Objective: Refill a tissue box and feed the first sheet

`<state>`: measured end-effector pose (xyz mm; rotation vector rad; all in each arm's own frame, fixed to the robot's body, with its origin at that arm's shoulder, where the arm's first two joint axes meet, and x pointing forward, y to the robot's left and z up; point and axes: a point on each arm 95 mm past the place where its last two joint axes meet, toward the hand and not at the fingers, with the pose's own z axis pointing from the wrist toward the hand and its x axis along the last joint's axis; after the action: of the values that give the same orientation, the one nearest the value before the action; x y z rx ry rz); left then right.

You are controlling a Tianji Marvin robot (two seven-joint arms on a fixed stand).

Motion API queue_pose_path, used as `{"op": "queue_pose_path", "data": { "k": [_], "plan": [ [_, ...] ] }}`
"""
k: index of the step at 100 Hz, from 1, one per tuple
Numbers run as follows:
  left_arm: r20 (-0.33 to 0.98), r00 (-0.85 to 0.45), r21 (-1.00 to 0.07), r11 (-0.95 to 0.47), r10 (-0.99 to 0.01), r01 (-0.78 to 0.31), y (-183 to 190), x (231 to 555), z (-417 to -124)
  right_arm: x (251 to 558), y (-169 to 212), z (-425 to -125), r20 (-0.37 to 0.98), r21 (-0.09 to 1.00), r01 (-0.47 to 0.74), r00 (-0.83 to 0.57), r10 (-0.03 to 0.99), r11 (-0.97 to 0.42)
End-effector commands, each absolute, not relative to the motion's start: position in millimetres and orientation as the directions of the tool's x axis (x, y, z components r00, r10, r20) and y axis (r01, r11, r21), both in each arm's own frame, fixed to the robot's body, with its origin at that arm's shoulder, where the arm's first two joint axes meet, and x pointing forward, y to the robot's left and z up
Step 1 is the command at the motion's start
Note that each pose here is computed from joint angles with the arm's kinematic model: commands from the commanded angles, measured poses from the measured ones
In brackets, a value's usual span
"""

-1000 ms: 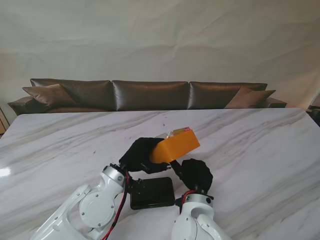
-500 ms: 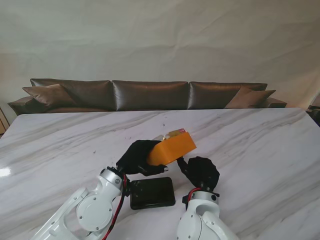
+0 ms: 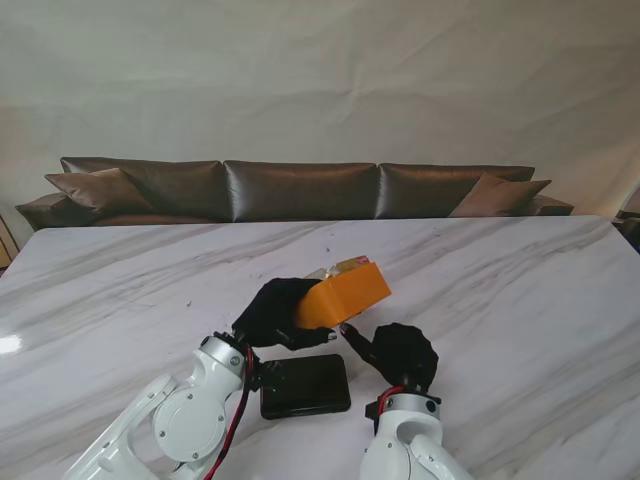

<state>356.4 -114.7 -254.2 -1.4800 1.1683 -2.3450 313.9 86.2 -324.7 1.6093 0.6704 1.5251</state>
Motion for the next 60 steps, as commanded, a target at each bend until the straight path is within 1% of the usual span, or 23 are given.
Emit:
{"op": "queue_pose_path", "data": {
  "k": [1, 12, 35, 60],
  "plan": [
    [0.715, -0.51, -0.666, -0.69, -0.479, -0.285, -116.2, 356.6, -252.9, 304.4, 93.9, -326.4, 0.613, 0.79, -0.103, 0.11, 0.783, -0.604],
    [0.713, -0.507, -0.668, -0.689, -0.484, -0.281, -114.7, 356.6, -251.9, 292.5, 95.8, -326.1, 0.635, 0.773, -0.073, 0.064, 0.77, -0.631],
    [0.711, -0.496, -0.671, -0.69, -0.498, -0.269, -109.2, 357.8, -250.9, 268.3, 98.5, -321.9, 0.667, 0.742, -0.075, -0.02, 0.745, -0.666],
    [0.718, -0.487, -0.664, -0.699, -0.497, -0.266, -108.4, 359.9, -254.2, 255.4, 98.2, -320.7, 0.691, 0.72, -0.009, -0.068, 0.719, -0.693]
  ]
}}
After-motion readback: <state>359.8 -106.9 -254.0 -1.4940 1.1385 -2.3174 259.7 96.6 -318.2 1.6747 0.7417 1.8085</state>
